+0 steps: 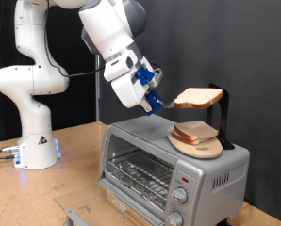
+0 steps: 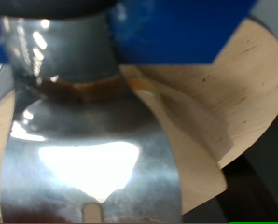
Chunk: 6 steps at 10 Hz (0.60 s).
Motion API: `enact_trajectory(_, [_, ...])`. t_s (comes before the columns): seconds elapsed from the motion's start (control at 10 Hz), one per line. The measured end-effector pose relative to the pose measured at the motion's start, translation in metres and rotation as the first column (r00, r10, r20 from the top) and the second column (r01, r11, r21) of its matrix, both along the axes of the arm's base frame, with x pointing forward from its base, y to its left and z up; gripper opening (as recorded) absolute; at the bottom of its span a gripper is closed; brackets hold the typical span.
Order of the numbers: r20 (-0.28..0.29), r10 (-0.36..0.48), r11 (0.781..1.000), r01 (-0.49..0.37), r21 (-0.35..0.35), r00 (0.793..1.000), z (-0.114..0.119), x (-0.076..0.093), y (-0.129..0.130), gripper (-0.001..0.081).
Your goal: Make a piece of toast with the oven
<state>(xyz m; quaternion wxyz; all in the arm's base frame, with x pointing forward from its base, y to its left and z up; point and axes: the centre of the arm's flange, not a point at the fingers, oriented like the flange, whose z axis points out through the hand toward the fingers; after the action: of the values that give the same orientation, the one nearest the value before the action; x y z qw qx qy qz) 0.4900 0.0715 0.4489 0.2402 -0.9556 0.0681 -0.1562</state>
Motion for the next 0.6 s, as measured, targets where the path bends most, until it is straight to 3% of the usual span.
enact_trajectory(0.6, [-0.022, 0.162, 0.987, -0.162, 0.000, 0.987, -0.006, -0.049, -0.053, 0.0393])
